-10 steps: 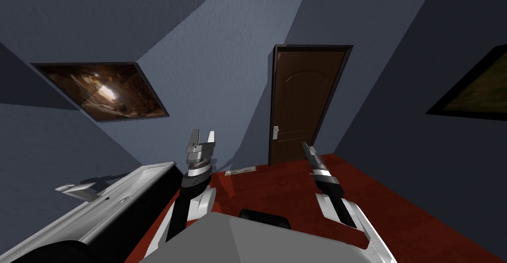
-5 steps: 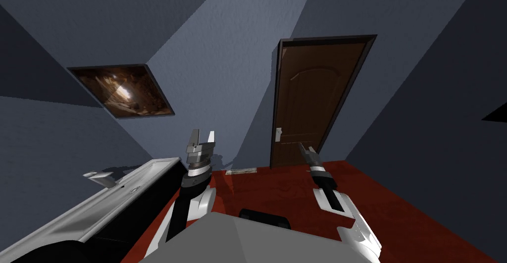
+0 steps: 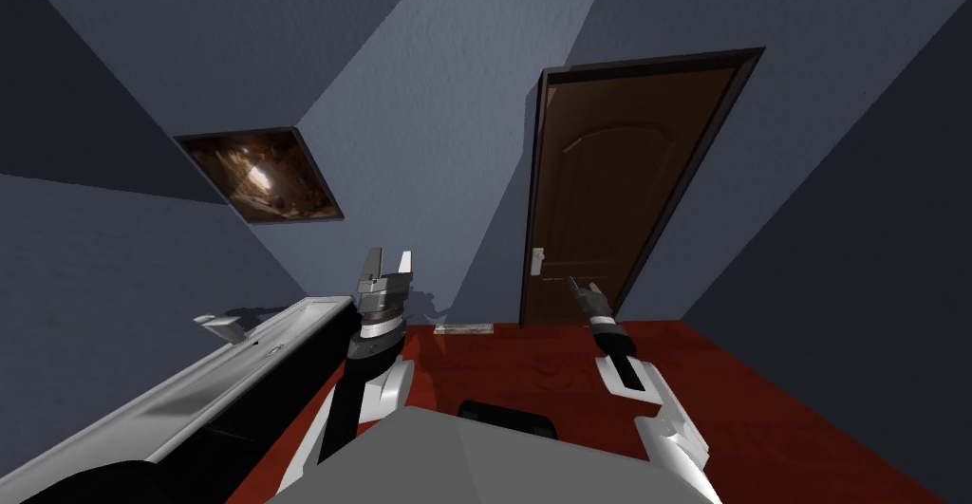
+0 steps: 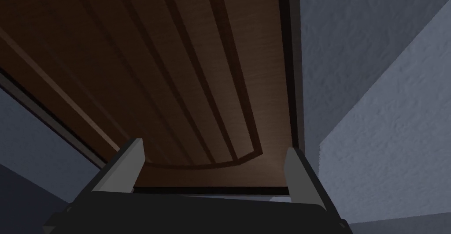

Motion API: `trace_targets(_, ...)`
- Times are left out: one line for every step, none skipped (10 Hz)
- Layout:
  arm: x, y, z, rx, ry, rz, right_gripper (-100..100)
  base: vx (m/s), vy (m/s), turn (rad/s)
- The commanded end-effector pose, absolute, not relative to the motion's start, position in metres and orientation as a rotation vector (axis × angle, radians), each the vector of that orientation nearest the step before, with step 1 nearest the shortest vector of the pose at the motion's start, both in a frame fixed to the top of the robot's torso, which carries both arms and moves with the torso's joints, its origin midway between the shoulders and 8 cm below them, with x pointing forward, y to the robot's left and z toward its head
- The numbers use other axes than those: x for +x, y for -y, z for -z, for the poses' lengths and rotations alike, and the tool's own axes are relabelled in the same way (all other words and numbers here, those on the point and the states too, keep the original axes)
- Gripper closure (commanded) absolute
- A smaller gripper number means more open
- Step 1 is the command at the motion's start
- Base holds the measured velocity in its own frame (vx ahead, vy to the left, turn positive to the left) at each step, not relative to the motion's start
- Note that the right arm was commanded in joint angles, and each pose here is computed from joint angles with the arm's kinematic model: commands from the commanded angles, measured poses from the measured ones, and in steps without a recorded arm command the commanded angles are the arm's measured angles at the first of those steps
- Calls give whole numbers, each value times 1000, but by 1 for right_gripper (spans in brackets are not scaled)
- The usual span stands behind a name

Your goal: Pull the door open

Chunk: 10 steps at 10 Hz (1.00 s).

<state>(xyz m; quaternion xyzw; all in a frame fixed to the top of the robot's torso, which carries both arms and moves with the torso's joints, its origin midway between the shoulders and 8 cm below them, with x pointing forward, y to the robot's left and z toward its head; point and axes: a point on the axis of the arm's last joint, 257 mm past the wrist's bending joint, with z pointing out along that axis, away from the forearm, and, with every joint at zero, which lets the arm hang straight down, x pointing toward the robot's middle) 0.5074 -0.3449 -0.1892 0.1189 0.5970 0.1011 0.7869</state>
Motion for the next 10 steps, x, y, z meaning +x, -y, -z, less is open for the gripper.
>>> trace_targets(513,344,201,249,-1312,-196,-100,56,-62,38)
trace_targets(519,344,209,232,-1335,-166,-100,51,-37,65)
trace_targets(524,344,217,215,-1357,-139,-100,65,-65,133)
trace_targets(530,343,221,194,-1372,-111,-100,75,-75,157)
trace_targets(535,341,231,180,-1396,-90,-100,72,-95,106)
trace_targets(540,338,240,165,-1419,-70,-100,70,-98,114)
trace_targets(544,336,247,148,-1439,-50,-100,66,-80,127)
trace_targets(548,333,255,134,-1460,-36,-100,63,-74,86)
trace_targets(552,329,261,119,-1476,-22,-100,69,-77,107)
trace_targets(555,326,267,104,-1492,-9,-100,65,-74,104)
